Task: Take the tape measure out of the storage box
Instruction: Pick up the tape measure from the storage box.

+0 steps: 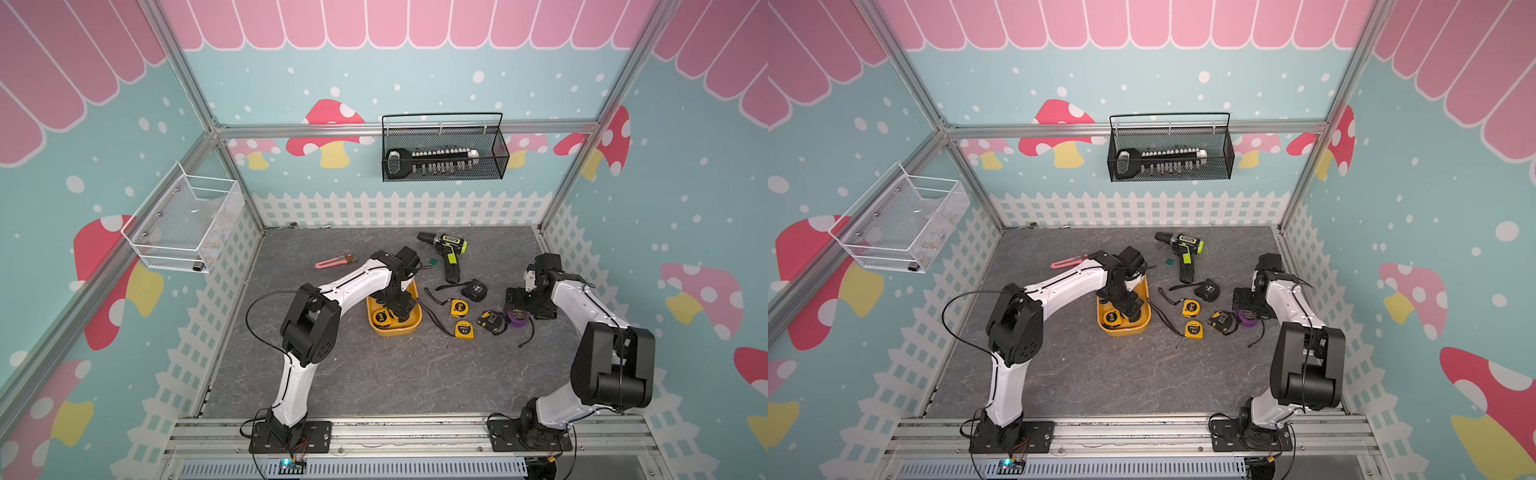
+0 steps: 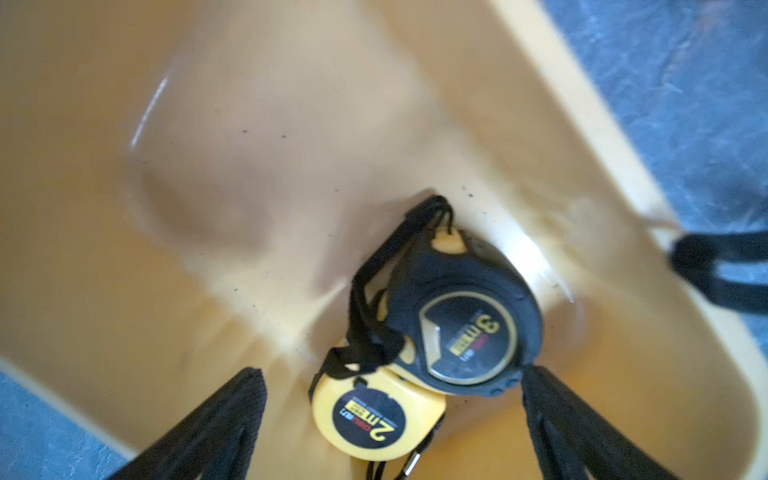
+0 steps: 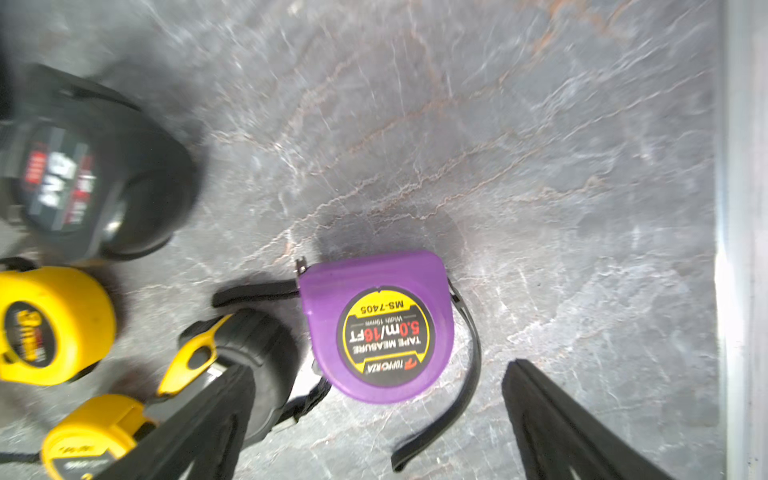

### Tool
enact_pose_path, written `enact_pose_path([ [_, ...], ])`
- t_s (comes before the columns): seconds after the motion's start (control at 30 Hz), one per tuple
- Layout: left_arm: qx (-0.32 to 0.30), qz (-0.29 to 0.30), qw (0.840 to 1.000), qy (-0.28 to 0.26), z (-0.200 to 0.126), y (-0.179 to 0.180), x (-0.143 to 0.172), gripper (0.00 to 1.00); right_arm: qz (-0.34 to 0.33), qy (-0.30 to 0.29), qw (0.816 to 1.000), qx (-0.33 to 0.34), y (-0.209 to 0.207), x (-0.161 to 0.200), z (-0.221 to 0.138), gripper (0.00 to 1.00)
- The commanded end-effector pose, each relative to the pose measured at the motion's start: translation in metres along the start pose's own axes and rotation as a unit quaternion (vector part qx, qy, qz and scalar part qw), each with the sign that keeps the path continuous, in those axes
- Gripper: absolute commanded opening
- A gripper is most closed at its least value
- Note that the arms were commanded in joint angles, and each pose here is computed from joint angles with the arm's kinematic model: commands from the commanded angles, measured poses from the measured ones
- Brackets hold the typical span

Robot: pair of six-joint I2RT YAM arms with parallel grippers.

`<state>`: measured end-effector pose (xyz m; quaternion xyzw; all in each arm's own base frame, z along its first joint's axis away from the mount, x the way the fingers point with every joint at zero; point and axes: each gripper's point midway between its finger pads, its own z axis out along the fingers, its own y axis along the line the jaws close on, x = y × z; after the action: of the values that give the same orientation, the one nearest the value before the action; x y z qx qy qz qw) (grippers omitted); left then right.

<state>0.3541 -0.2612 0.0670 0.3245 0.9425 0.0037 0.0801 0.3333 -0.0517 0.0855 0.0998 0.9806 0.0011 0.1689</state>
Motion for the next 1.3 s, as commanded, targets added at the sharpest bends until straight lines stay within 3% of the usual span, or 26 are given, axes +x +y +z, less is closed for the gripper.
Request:
enact_pose_path([
  [0.0, 0.011, 0.030, 0.999, -0.004, 0.000, -0.010, 0.000, 0.99, 0.001, 0.010, 1.000, -0.014, 0.005, 0.015, -0.007, 0.99],
  [0.27, 0.015, 0.045, 0.999, 0.017, 0.032, -0.015, -0.006, 0.99, -0.001, 0.014, 1.000, -0.020, 0.006, 0.027, -0.011, 0.99],
  [0.47, 0.017, 0.047, 0.999, 0.014, 0.040, -0.016, -0.014, 0.87, 0.003, 0.013, 1.000, -0.025, 0.008, 0.031, -0.012, 0.99],
  [0.67, 0.011, 0.042, 0.999, -0.007, 0.025, -0.013, -0.022, 0.70, 0.001, -0.001, 0.999, -0.045, 0.016, 0.027, -0.020, 0.98],
  [0.83, 0.013, -0.004, 0.998, -0.054, -0.011, 0.001, -0.035, 0.59, -0.024, -0.032, 0.994, -0.099, 0.043, 0.023, -0.034, 0.96],
  [1.03, 0.070, -0.089, 0.987, -0.112, -0.060, 0.021, -0.048, 0.55, -0.080, -0.113, 0.969, -0.206, 0.101, 0.014, -0.069, 0.96],
  [1.27, 0.168, -0.204, 0.957, -0.122, -0.080, 0.031, -0.055, 0.53, -0.144, -0.137, 0.925, -0.325, 0.197, 0.018, -0.087, 0.96],
])
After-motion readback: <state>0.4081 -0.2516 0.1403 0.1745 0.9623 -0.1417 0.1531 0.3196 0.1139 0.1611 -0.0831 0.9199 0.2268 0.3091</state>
